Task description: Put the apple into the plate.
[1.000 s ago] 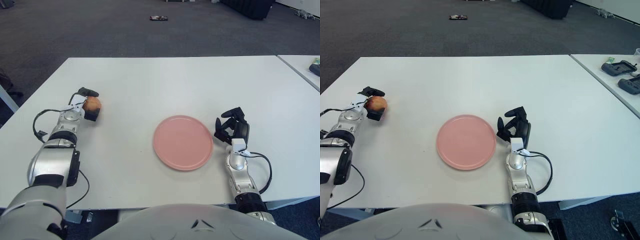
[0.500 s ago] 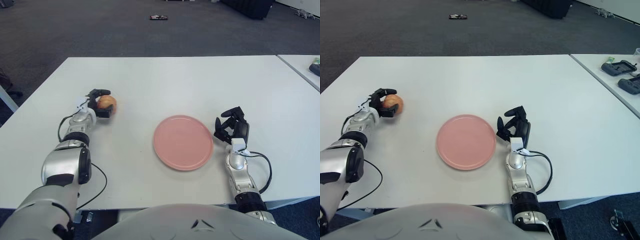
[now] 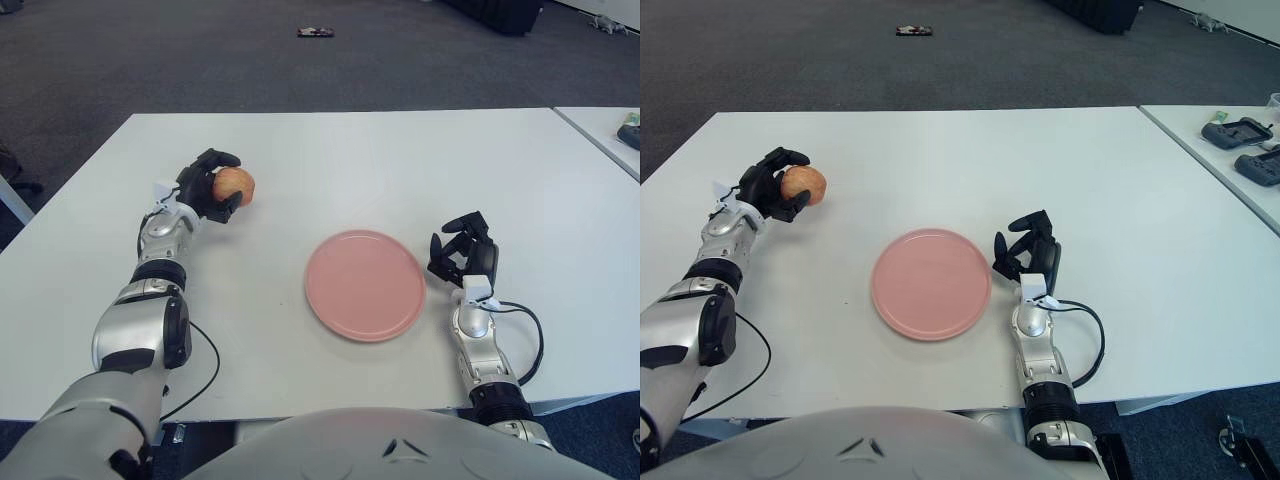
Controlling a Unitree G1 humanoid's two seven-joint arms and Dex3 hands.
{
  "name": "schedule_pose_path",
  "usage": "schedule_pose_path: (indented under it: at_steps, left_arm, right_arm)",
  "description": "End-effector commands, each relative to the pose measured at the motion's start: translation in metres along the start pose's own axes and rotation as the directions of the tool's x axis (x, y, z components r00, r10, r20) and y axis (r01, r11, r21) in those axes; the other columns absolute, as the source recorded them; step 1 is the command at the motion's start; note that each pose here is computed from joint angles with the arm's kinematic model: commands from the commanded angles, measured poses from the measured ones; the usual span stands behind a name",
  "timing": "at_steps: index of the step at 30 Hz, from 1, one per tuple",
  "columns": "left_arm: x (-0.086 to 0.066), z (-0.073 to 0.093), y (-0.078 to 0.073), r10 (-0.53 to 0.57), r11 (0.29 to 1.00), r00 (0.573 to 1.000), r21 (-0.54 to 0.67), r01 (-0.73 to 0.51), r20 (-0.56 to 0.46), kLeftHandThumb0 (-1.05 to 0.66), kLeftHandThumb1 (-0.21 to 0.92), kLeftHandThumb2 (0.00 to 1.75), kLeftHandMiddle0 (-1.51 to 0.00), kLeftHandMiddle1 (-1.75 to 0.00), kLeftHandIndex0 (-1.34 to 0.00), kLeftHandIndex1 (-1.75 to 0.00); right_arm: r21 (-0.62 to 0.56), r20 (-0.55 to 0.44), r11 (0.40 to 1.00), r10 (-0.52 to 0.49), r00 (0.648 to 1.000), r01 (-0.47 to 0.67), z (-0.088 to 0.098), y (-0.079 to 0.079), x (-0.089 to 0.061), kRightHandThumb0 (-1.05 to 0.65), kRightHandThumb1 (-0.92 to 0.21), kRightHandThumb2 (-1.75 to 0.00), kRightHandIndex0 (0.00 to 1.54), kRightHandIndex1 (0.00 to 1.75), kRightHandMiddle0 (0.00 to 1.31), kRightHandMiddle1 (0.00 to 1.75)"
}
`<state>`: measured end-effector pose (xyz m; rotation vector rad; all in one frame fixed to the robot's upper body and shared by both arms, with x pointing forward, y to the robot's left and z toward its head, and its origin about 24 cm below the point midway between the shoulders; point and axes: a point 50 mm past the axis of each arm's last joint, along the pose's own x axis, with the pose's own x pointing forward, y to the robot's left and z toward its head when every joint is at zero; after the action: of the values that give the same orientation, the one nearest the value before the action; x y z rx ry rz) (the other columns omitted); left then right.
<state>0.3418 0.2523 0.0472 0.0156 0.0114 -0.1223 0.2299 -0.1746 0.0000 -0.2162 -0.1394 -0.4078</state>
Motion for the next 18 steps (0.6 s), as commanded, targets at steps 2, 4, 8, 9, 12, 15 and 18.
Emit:
schedule_pose_path:
  at_steps: [2,4,8,9,12,15,18]
  left_arm:
    - [0.007,0.029,-0.018,-0.085,0.995,0.977,0.076,0.072,0.197,0.00,-0.11,1.74,-0.99,-1.57,-0.69,-1.75]
    - [0.004,0.032,-0.027,-0.109,0.991,0.965,0.100,0.087,0.238,0.00,-0.11,1.74,-0.99,-1.58,-0.69,-1.75]
    - [-0.005,0.041,-0.048,-0.176,0.971,0.929,0.215,0.108,0.325,0.00,-0.11,1.74,-0.98,-1.59,-0.69,-1.75]
    - [-0.007,0.042,-0.053,-0.188,0.965,0.922,0.239,0.109,0.339,0.00,-0.11,1.74,-0.98,-1.59,-0.70,-1.75]
    - [-0.014,0.045,-0.065,-0.218,0.948,0.904,0.299,0.107,0.367,0.00,-0.10,1.75,-0.98,-1.60,-0.70,-1.75]
    - [-0.019,0.046,-0.075,-0.241,0.937,0.897,0.330,0.116,0.370,0.00,-0.10,1.75,-0.97,-1.61,-0.69,-1.75]
    - [-0.027,0.048,-0.090,-0.302,0.911,0.882,0.383,0.155,0.361,0.00,-0.10,1.75,-0.97,-1.61,-0.70,-1.75]
  right_arm:
    - [-0.034,-0.081,0.999,0.018,0.997,-0.021,-0.017,-0.005,-0.013,-0.43,-0.49,-1.11,0.83,1.75,0.47,1.75]
    - [-0.034,-0.079,0.999,0.021,0.997,-0.024,-0.017,-0.005,-0.013,-0.43,-0.49,-1.11,0.83,1.75,0.47,1.75]
    - [-0.036,-0.077,0.999,0.024,0.997,-0.027,-0.017,-0.005,-0.013,-0.43,-0.49,-1.11,0.83,1.75,0.47,1.75]
    - [-0.037,-0.077,0.999,0.025,0.997,-0.028,-0.017,-0.005,-0.013,-0.43,-0.49,-1.11,0.83,1.75,0.47,1.75]
    - [-0.041,-0.080,0.999,0.026,0.996,-0.029,-0.017,-0.005,-0.013,-0.42,-0.49,-1.10,0.83,1.75,0.47,1.75]
    - [-0.045,-0.076,0.999,0.024,0.997,-0.028,-0.017,-0.005,-0.013,-0.42,-0.50,-1.10,0.83,1.75,0.47,1.75]
    - [-0.048,-0.082,0.998,0.025,0.996,-0.029,-0.018,-0.005,-0.013,-0.42,-0.50,-1.10,0.84,1.75,0.47,1.75]
